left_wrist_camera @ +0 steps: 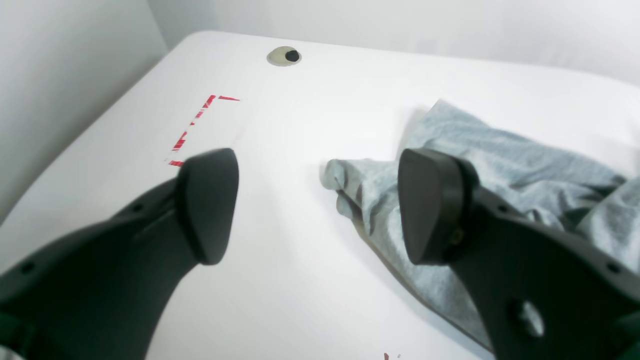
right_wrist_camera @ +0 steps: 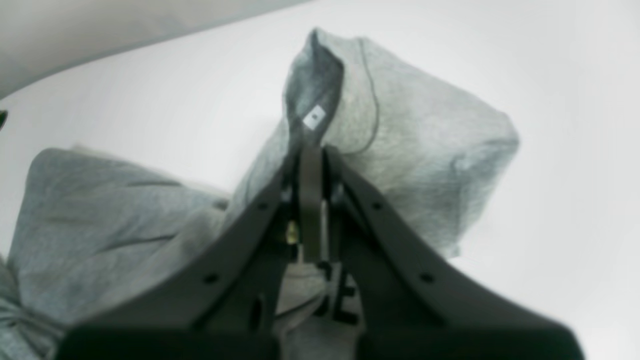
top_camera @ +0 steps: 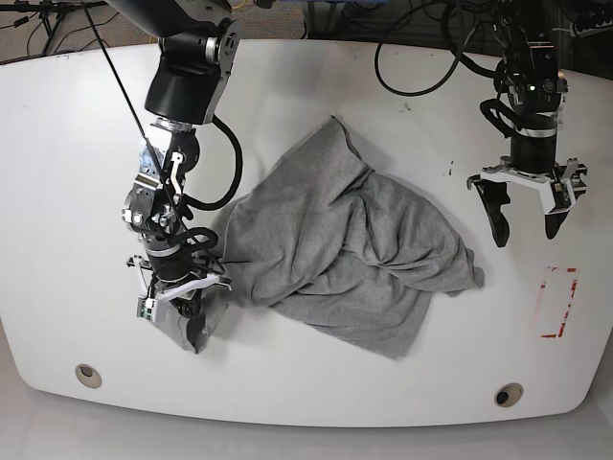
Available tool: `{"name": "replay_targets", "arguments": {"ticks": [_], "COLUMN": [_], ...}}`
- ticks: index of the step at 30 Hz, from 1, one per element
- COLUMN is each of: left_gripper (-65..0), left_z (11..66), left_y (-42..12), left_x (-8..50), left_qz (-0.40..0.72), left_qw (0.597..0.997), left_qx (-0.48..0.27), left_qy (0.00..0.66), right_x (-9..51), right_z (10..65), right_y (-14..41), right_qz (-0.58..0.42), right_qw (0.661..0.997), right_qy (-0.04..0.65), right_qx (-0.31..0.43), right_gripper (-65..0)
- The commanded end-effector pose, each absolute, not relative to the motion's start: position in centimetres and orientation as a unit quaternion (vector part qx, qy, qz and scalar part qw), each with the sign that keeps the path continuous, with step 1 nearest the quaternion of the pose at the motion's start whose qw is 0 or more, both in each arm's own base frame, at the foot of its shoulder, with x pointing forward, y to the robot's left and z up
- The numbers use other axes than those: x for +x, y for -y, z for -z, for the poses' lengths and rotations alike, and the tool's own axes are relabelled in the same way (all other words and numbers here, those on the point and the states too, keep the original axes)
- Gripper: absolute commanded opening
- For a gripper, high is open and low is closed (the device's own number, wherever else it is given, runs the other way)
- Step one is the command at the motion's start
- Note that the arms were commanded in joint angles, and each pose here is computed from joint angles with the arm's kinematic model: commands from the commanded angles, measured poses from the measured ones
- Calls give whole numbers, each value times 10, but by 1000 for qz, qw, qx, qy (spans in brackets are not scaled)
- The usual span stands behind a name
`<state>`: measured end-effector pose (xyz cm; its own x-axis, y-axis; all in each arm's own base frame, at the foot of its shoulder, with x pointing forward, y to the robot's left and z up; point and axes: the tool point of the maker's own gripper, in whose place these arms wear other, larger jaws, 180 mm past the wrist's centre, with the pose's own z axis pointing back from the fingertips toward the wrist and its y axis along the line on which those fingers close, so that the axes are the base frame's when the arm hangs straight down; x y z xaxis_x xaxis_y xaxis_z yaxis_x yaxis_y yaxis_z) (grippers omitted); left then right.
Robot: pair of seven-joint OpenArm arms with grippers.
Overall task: Fold the T-shirt properly
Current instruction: 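Move the left gripper to the opposite hem corner and grasp it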
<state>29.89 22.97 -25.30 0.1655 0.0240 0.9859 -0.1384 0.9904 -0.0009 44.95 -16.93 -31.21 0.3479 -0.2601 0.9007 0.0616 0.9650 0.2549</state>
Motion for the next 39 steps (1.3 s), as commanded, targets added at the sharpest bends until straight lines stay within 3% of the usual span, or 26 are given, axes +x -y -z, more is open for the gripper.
{"name": "replay_targets", "arguments": {"ticks": [1,19,31,39], "left_gripper": [-190,-188,-168,-164], "left_z": [238,267,313,332], "left_y": [-230,-208,-200,-192], "left_x": [299,326,383,405], "left_qz": [-42,-57,-127,-122], "left_qw": [746,775,814,831], "left_qx": [56,8,-91,-102], "left_qy": [662,630,559,533], "right_x": [460,409,370,364], "right_z": [277,292,309,308], "right_y": [171,176,168,161], "right_qz": [89,66,39,32], "right_qw": [788,801,814,814], "right_qy": [604,592,577,577], "right_qx": [85,59,57,63], "right_gripper": [-650,-650,-650,-647]}}
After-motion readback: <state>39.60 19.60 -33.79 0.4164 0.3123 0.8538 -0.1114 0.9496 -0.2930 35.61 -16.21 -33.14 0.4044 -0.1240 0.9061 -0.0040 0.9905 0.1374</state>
